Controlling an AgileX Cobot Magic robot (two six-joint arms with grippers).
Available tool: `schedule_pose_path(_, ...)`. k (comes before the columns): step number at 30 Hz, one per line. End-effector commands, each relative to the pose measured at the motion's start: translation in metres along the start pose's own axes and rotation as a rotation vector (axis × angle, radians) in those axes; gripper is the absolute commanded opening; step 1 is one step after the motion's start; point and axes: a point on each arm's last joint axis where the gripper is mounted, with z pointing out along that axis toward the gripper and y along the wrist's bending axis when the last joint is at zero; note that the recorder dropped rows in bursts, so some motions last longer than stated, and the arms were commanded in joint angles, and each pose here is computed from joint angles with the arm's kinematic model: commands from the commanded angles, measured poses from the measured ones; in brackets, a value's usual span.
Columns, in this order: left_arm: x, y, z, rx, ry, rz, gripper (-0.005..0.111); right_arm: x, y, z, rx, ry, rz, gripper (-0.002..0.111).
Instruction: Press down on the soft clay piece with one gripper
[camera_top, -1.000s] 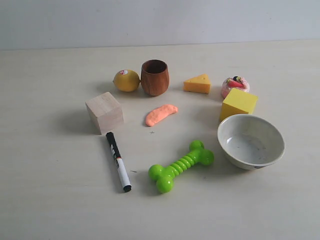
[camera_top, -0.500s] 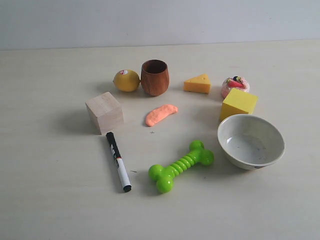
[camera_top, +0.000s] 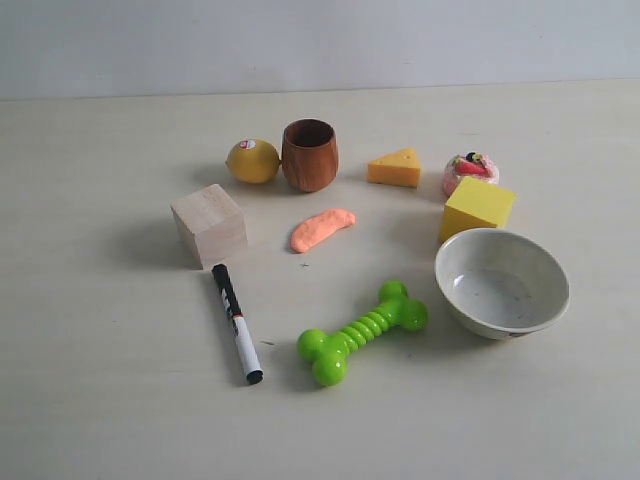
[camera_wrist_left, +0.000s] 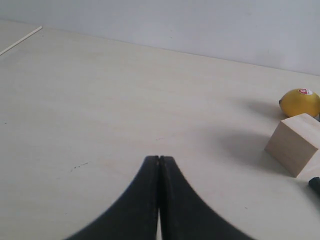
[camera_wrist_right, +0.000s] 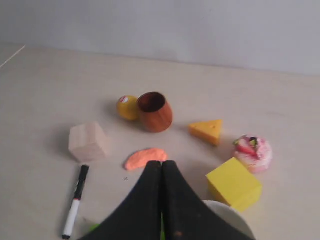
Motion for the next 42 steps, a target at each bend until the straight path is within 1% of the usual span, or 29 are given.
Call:
schedule_pose_path(1,-0.002,0.0,-0.001,0.001,-0.017,-0.004,0.0,-0.02,0.004,0.031,-0.14,0.136,-0.025,0.0)
schedule_pose_path(4,-0.002,0.0,-0.001,0.001,-0.017,-0.004,0.0,-0.03,0.011,0.052,-0.195,0.183,-0.053,0.0)
schedule_pose_path(8,-0.002,0.0,-0.001,0.001,-0.017,-0.004,0.0,-0.037,0.019,0.082,-0.232,0.246,-0.092,0.0)
schedule_pose_path(12,-0.002,0.0,-0.001,0.001,-0.017,-0.004,0.0,-0.038,0.023,0.108,-0.205,0.314,-0.065,0.0)
schedule_pose_path(15,-0.002,0.0,-0.001,0.001,-0.017,-0.004,0.0,-0.032,0.025,0.132,-0.192,0.391,-0.072,0.0)
schedule_pose_path(17,-0.002,0.0,-0.001,0.001,-0.017,-0.004,0.0,-0.025,0.029,0.148,-0.206,0.438,-0.081,0.0)
schedule_pose_path(20,-0.002,0.0,-0.001,0.001,-0.017,-0.004,0.0,-0.013,0.034,0.171,-0.216,0.506,-0.048,0.0)
schedule_pose_path(24,-0.002,0.0,-0.001,0.001,-0.017,-0.004,0.0,0.003,0.031,0.2,-0.212,0.571,-0.015,0.0)
schedule_pose_path(30,-0.002,0.0,-0.001,0.001,-0.017,-0.004,0.0,0.011,0.024,0.225,-0.182,0.536,0.033,0.0)
schedule_pose_path(34,-0.002,0.0,-0.001,0.001,-0.017,-0.004,0.0,0.007,0.021,0.232,-0.152,0.466,0.043,0.0)
schedule_pose_path(42,-0.002,0.0,-0.001,0.001,-0.017,-0.004,0.0,0.002,0.019,0.235,-0.123,0.403,0.042,0.0)
